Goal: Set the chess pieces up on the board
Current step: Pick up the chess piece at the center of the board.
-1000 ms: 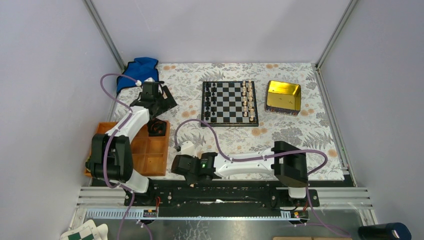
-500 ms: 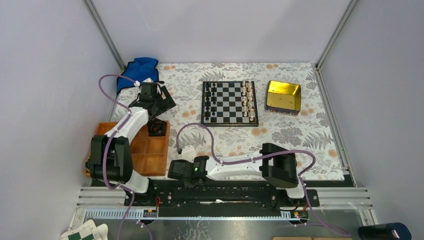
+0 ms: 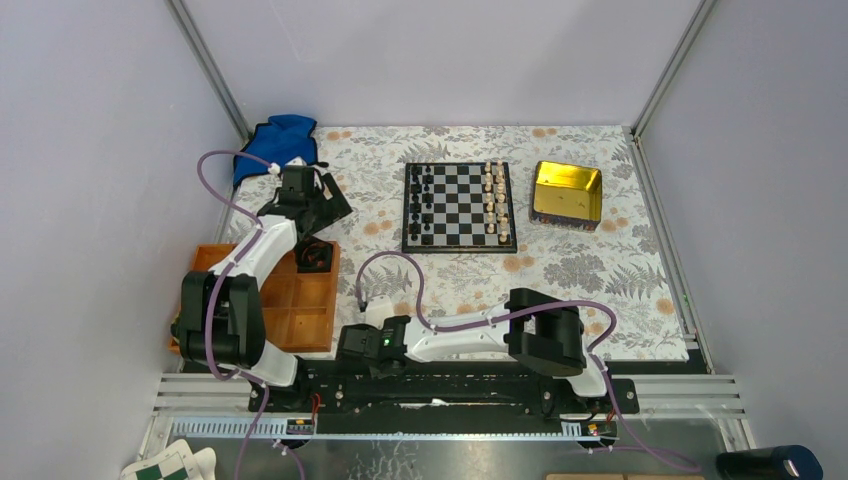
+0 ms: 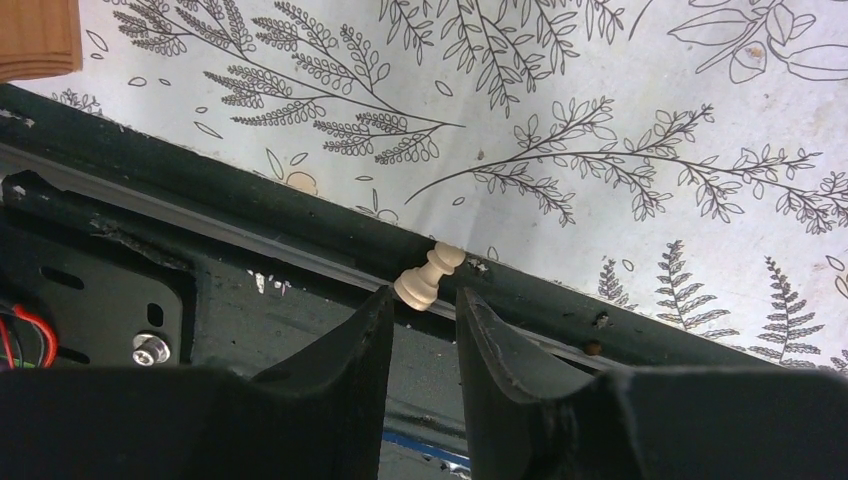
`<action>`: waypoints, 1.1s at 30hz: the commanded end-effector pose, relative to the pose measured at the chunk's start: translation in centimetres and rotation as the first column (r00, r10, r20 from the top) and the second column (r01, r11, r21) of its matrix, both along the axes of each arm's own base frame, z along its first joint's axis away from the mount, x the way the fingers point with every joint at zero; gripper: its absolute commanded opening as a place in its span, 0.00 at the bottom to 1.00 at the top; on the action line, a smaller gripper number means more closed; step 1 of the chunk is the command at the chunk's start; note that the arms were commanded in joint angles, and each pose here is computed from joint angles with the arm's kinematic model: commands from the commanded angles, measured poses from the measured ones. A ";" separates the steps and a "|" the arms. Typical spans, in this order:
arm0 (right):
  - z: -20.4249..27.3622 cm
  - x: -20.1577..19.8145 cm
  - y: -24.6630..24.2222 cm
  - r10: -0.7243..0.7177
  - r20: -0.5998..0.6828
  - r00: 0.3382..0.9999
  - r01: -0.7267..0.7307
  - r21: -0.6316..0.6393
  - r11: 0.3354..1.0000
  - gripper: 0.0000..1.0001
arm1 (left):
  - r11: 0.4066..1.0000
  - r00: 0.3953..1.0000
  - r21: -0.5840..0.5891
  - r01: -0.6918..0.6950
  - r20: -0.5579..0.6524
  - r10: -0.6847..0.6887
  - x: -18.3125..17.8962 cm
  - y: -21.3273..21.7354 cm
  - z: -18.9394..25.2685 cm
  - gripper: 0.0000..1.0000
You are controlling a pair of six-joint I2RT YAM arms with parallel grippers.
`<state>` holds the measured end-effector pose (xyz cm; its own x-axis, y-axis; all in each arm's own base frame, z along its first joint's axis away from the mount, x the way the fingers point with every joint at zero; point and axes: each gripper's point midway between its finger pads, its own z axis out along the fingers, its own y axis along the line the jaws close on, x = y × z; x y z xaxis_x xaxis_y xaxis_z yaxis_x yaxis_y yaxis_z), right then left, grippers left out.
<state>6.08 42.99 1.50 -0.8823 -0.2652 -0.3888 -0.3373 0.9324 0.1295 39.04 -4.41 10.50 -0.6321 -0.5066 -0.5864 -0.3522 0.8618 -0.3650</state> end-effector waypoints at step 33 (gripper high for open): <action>2.0 3.0 -0.4 -0.020 0.122 0.992 0.019 0.009 1.000 0.04 | 1.000 0.999 0.001 -0.018 0.051 0.018 0.7 0.5 1.0 0.99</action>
